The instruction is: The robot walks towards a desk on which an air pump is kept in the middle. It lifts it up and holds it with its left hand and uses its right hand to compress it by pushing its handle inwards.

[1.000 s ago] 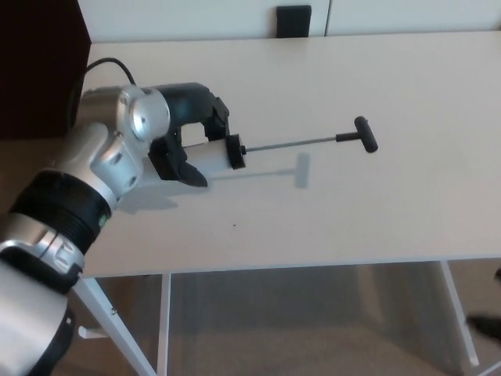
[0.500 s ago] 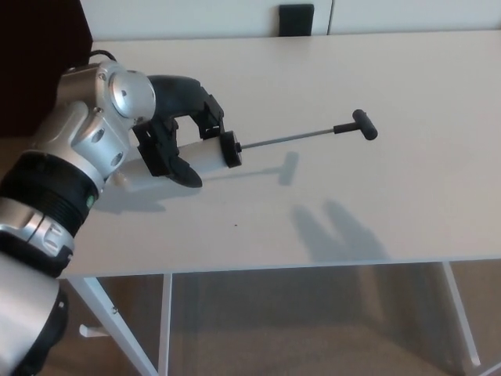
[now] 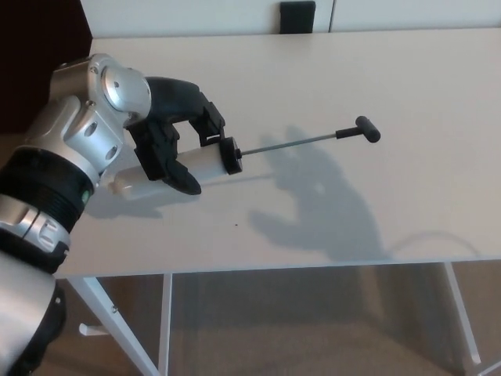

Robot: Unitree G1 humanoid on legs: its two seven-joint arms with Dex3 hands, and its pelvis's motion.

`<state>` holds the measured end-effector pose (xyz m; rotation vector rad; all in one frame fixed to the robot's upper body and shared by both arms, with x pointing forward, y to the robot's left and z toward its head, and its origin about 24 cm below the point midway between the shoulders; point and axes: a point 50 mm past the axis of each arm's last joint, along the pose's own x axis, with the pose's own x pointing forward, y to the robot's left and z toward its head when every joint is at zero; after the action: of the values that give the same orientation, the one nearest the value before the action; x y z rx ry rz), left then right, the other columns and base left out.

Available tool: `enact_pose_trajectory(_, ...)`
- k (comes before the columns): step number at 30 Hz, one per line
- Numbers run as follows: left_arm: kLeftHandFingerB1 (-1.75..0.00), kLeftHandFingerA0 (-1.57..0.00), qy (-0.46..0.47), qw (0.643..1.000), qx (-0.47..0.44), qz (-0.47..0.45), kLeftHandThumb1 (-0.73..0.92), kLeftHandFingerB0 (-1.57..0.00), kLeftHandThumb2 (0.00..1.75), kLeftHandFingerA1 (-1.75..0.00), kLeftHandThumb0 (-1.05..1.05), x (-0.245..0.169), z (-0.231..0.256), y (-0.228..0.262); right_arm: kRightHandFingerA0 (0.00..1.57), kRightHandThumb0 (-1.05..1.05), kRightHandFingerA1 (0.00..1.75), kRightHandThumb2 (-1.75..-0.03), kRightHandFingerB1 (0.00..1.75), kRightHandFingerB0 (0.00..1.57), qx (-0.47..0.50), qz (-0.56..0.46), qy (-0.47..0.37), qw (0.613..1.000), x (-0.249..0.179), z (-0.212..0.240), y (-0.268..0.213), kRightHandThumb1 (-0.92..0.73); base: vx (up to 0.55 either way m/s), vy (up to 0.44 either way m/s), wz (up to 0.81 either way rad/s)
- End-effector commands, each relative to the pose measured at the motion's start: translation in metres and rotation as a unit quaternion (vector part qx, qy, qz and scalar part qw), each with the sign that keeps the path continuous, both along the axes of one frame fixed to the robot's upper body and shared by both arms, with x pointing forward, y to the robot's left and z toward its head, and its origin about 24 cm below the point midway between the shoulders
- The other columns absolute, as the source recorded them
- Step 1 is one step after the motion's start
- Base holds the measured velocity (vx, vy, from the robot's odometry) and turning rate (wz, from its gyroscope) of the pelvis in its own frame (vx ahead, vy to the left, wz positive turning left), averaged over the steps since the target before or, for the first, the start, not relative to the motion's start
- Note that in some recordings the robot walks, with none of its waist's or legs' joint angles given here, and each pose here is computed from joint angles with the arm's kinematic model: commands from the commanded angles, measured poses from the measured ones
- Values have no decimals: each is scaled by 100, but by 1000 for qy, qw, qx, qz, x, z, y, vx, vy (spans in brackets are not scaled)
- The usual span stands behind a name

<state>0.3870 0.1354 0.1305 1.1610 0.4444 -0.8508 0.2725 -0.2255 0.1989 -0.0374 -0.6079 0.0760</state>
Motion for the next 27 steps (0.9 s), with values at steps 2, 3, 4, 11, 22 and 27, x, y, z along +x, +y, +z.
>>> enact_pose_trajectory(2,-130,-99,62,998,-31,-5,68,-82,91,-154,-13,1,24,6,0,-83,16,-116,13,0,-3,-16,139,990,66,-31,8,-81,0,0,0)
enact_pose_trajectory(3,-130,-99,62,998,-31,-5,68,-82,91,-154,-13,1,24,6,0,-83,16,-116,13,0,-3,-16,139,990,66,-31,8,-81,0,0,0)
enact_pose_trajectory(4,-126,-104,58,998,-25,-10,71,-85,87,-149,-15,1,23,5,0,-91,9,-118,8,0,8,-7,168,986,71,-44,12,-85,0,0,0)
enact_pose_trajectory(11,-125,-104,50,998,-12,-20,72,-84,87,-146,-14,1,24,2,0,-83,2,-73,8,0,36,23,249,968,78,-86,26,-92,0,0,0)
enact_pose_trajectory(22,-125,-104,52,998,-18,-20,63,-85,97,-140,-17,-3,14,7,0,-94,5,-116,4,0,47,59,292,953,63,-133,39,-85,0,0,0)
enact_pose_trajectory(27,-123,-109,54,998,-19,-21,61,-88,100,-134,-20,-6,8,10,0,-91,7,-114,6,0,55,79,294,951,51,-145,45,-82,0,0,0)
